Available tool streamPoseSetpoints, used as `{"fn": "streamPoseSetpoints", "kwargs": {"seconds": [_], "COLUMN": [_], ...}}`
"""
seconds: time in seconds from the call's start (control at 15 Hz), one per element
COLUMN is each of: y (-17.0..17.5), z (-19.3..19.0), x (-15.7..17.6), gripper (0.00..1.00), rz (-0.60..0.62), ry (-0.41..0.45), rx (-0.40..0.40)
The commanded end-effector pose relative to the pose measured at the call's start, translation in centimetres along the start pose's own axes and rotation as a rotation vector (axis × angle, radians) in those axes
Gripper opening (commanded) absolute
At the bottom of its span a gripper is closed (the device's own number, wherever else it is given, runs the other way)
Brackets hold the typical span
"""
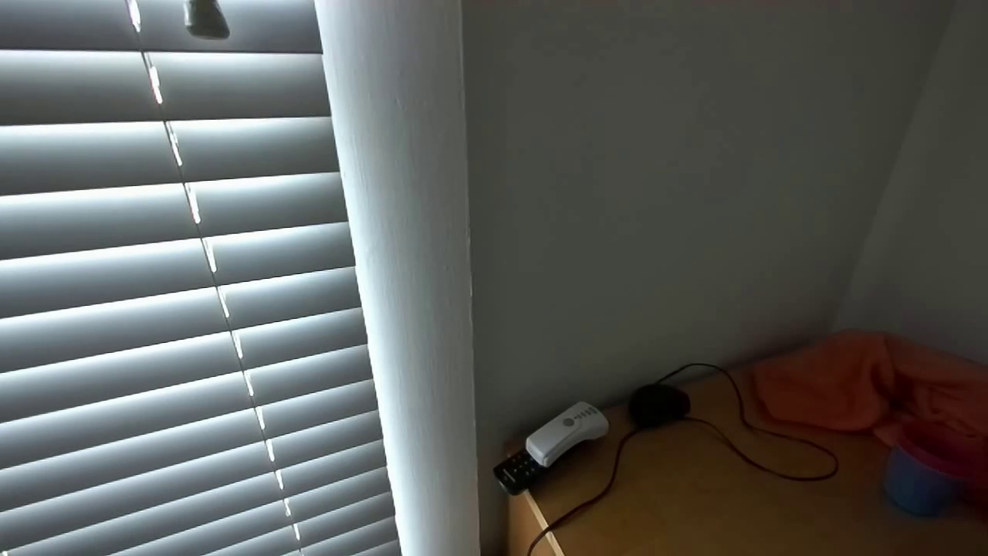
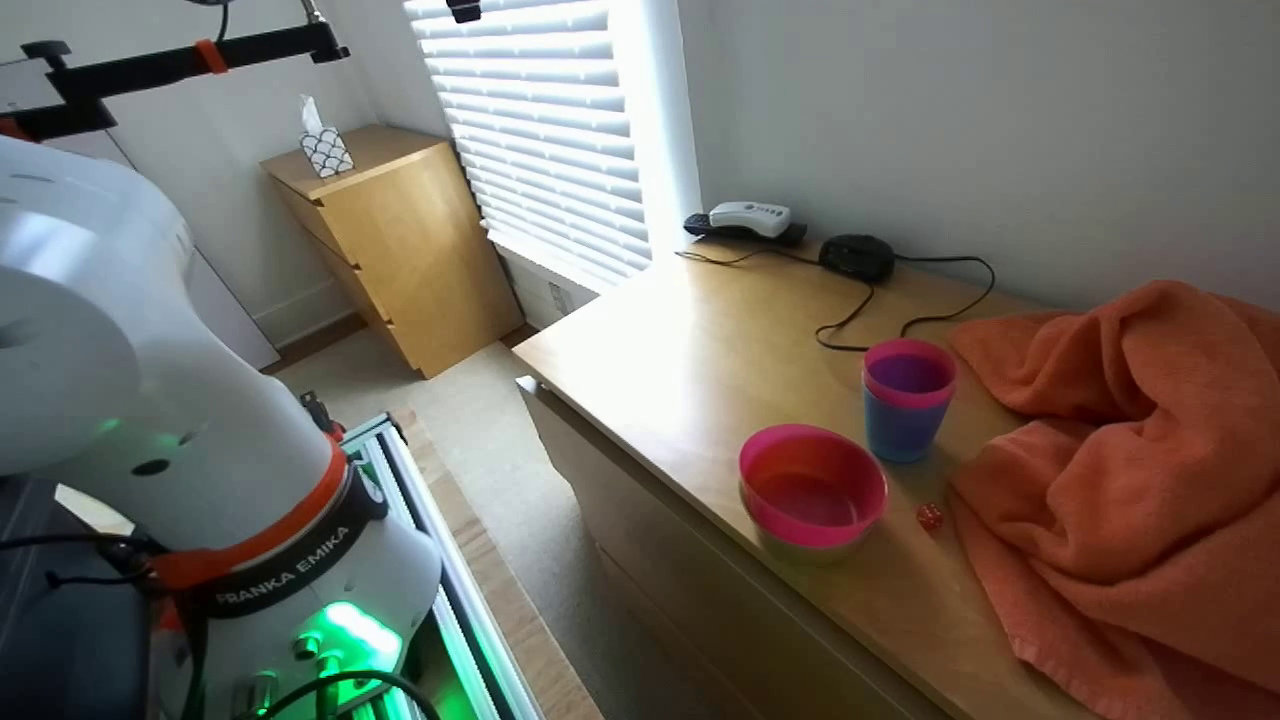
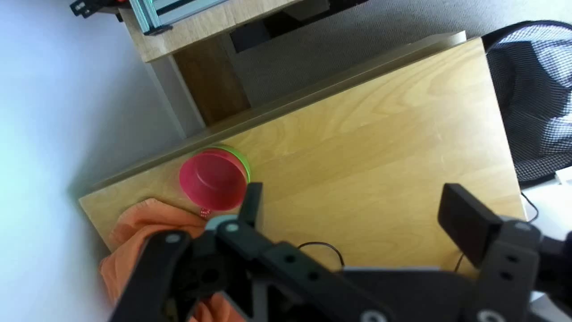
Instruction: Put the pink bowl on the counter.
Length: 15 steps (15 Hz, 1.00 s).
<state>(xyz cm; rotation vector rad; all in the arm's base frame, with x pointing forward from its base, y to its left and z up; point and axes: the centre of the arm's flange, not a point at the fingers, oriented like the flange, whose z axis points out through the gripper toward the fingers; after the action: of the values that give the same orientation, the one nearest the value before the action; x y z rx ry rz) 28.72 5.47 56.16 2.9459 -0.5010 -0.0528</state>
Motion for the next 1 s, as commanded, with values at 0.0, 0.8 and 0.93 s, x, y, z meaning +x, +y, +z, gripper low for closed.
{"fn": "streamPoseSetpoints", "kwargs": {"seconds": [0.0, 0.8, 0.93], "y": [4.4, 13.1, 12.9], "z": [4.0, 13.4, 13.2], "x": [2.4, 7.4, 7.6], "gripper": [1.00, 1.00, 1.00], "rz": [0.060, 0.192, 0.187], "ry": [-0.088, -0.080, -0.078], "rx": [0.069, 0.287, 0.281]}}
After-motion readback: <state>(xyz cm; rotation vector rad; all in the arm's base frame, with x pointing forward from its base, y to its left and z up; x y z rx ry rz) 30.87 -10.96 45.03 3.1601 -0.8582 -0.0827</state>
